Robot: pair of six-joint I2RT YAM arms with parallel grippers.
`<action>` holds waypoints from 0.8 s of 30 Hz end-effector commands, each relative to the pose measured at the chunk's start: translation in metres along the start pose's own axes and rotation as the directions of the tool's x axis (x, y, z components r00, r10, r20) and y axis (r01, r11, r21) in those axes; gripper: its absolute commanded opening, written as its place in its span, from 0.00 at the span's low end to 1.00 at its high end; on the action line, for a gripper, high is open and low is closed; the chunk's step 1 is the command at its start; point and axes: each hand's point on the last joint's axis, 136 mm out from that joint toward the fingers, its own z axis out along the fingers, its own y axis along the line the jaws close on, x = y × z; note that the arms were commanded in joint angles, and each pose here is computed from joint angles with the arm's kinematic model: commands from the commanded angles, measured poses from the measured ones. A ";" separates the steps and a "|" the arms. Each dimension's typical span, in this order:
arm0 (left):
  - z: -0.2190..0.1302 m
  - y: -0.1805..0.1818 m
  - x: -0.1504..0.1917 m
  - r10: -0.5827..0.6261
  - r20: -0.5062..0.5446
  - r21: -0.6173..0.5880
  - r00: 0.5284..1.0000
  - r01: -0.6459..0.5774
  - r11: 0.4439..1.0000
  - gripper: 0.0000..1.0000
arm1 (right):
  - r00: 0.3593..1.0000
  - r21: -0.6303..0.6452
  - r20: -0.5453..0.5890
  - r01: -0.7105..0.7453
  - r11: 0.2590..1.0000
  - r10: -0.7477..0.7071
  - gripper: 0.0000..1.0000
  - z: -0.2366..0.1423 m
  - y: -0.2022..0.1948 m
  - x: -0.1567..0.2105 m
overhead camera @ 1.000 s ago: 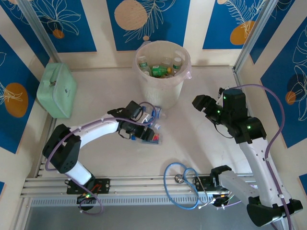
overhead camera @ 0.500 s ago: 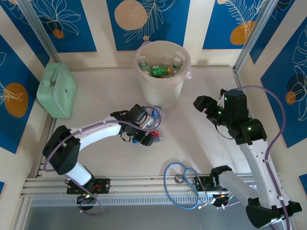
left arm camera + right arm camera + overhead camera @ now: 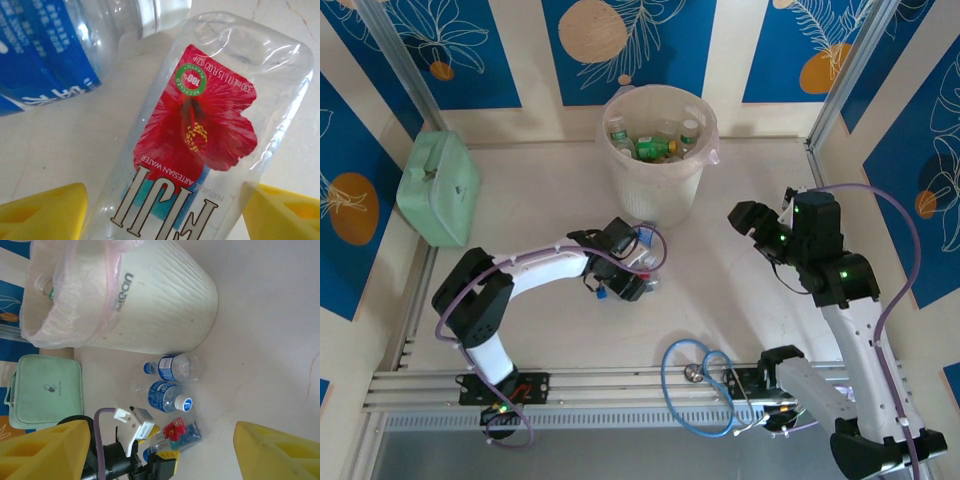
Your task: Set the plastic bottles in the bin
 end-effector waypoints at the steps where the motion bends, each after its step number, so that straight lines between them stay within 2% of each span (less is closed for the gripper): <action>1: 0.010 -0.005 0.008 0.000 -0.032 0.004 0.999 0.000 1.000 0.75 | 0.999 -0.016 -0.025 -0.028 0.999 0.028 0.76 0.003 -0.002 0.005; 6: 0.010 -0.007 0.016 0.019 -0.045 0.002 0.999 -0.019 1.000 0.74 | 0.999 -0.016 -0.012 -0.030 0.999 0.030 0.76 -0.001 -0.002 0.000; 10: 0.004 -0.010 0.021 0.025 -0.046 0.001 0.999 -0.025 1.000 0.69 | 0.999 -0.013 -0.011 -0.043 0.999 0.043 0.76 -0.003 -0.004 -0.002; 21: -0.045 -0.028 0.012 0.044 0.075 0.017 0.996 -0.045 0.999 0.63 | 0.998 -0.030 0.015 -0.065 0.997 0.065 0.75 -0.010 -0.004 -0.011; 24: -0.045 -0.025 0.014 0.041 0.079 -0.002 0.996 -0.041 0.999 0.68 | 0.997 -0.033 0.019 -0.068 0.997 0.069 0.75 -0.010 -0.004 -0.013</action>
